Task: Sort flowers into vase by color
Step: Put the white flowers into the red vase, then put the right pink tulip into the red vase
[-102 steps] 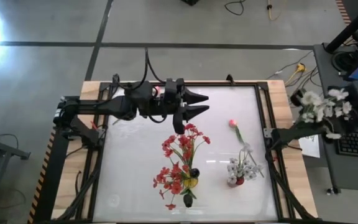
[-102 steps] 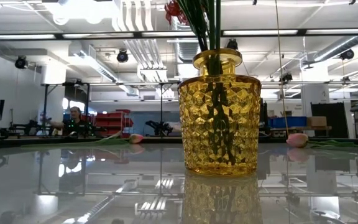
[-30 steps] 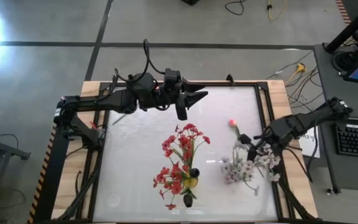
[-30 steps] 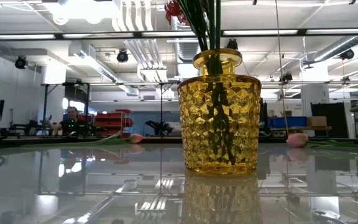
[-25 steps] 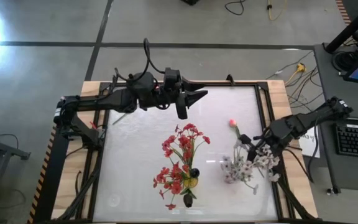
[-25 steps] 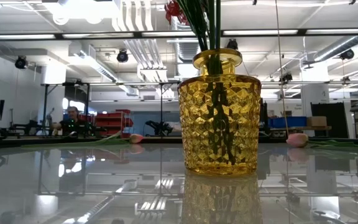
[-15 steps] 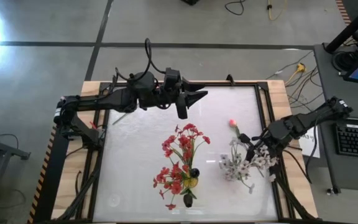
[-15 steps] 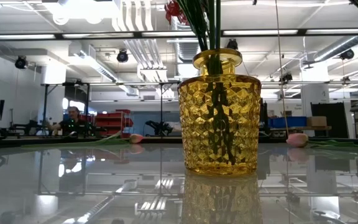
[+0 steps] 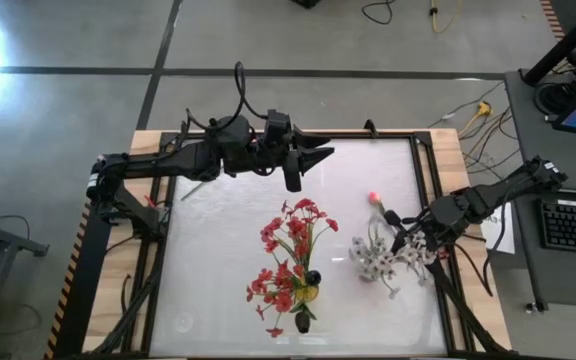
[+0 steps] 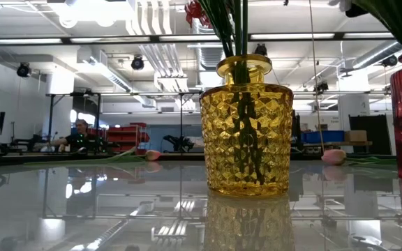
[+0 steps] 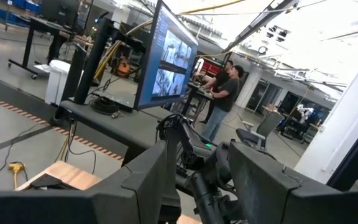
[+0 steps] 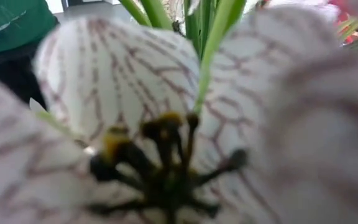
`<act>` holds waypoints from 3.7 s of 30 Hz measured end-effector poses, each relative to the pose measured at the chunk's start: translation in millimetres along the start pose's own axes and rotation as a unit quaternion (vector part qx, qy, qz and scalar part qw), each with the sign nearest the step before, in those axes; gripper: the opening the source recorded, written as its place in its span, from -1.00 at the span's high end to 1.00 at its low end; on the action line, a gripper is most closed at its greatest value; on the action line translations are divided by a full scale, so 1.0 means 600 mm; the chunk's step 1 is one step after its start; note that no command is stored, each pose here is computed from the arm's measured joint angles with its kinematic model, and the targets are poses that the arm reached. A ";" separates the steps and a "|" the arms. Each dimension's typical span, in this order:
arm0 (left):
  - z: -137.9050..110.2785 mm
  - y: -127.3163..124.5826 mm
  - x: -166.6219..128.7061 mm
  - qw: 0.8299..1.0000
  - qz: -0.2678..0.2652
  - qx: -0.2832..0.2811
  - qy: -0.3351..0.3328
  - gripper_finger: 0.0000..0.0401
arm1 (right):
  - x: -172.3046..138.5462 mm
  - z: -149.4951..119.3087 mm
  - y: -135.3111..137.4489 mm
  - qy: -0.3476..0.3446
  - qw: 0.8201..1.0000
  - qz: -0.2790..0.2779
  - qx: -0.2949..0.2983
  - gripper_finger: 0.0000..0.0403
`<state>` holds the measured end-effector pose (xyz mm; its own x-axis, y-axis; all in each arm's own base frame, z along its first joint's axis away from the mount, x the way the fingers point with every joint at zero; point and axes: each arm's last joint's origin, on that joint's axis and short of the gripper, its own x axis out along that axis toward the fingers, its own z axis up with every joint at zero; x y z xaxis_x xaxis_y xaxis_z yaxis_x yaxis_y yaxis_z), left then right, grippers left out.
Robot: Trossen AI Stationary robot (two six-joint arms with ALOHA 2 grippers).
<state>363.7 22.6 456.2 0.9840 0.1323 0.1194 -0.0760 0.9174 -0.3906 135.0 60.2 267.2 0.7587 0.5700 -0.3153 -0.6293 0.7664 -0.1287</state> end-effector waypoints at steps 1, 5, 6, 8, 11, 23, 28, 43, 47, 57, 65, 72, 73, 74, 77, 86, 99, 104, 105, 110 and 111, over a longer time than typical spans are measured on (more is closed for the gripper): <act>0.000 0.000 0.000 1.000 0.000 0.000 0.000 0.19 | -0.001 -0.001 0.000 -0.001 1.000 -0.001 0.002 0.94; -0.002 0.002 0.000 1.000 0.004 0.001 0.007 0.19 | -0.002 -0.002 0.001 0.004 1.000 -0.001 0.017 0.94; -0.002 0.002 0.000 1.000 0.004 0.001 0.006 0.19 | -0.001 -0.003 0.001 0.007 1.000 0.000 0.022 0.94; -0.001 0.003 0.000 1.000 0.005 0.001 0.006 0.19 | -0.001 -0.005 0.001 0.011 1.000 0.001 0.028 0.92; -0.001 0.003 0.000 1.000 0.005 0.001 0.006 0.19 | -0.001 -0.007 0.002 0.017 0.999 0.000 0.042 0.80; -0.005 0.004 0.000 1.000 0.005 0.002 0.019 0.19 | -0.006 -0.007 0.003 0.038 0.991 -0.001 0.126 0.14; -0.009 0.005 0.000 0.999 0.006 0.003 0.033 0.19 | -0.017 0.001 0.004 0.073 0.985 0.001 0.155 0.03; -0.016 -0.008 -0.001 0.999 -0.004 0.002 0.042 0.19 | -0.085 0.037 0.012 0.136 0.974 -0.021 0.181 -0.01; -0.017 -0.009 -0.002 0.999 -0.021 0.001 0.049 0.19 | -0.102 0.035 0.017 0.162 0.964 -0.023 0.211 -0.01; -0.004 -0.014 -0.020 0.997 -0.037 0.026 0.065 0.23 | -0.147 0.049 0.025 0.211 0.939 -0.039 0.270 -0.01; -0.021 -0.007 -0.022 0.992 -0.016 0.033 0.118 0.24 | -0.192 0.079 0.028 0.226 0.932 -0.064 0.275 -0.01; -0.027 -0.003 -0.024 0.990 -0.008 0.043 0.138 0.24 | -0.230 0.084 0.023 0.239 0.887 -0.227 0.325 -0.01; -0.028 -0.002 -0.024 0.989 -0.005 0.046 0.139 0.24 | -0.232 0.083 0.021 0.232 0.872 -0.260 0.343 -0.01; -0.027 0.000 -0.024 0.989 -0.003 0.051 0.139 0.24 | -0.235 0.082 0.019 0.224 0.854 -0.294 0.365 -0.01; -0.025 0.004 -0.024 0.989 0.007 0.069 0.133 0.24 | -0.236 0.070 0.017 0.203 0.789 -0.374 0.443 -0.01; -0.007 0.023 -0.027 0.986 0.018 0.120 0.115 0.24 | -0.209 0.038 0.018 0.140 0.629 -0.427 0.635 -0.01; 0.047 0.014 -0.105 0.974 -0.005 0.186 0.132 0.24 | -0.122 0.056 -0.026 0.082 0.560 -0.485 0.667 -0.01; 0.050 0.013 -0.123 0.965 -0.005 0.215 0.153 0.24 | -0.074 0.049 -0.063 0.110 0.528 -0.513 0.668 -0.01; 0.049 0.014 -0.126 0.962 -0.005 0.220 0.160 0.24 | -0.070 0.046 -0.069 0.117 0.518 -0.518 0.671 -0.01; 0.041 0.017 -0.138 0.953 0.001 0.228 0.201 0.24 | -0.060 0.028 -0.112 0.149 0.487 -0.524 0.683 -0.01; 0.038 0.019 -0.140 0.951 0.003 0.227 0.212 0.24 | -0.058 0.022 -0.122 0.162 0.484 -0.521 0.684 -0.01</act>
<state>276.7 30.2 462.6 0.9524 0.0627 -0.2983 -0.0483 0.9973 0.0553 156.7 -11.7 300.0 0.3378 -0.2443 -0.9090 0.9356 0.1920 0.2962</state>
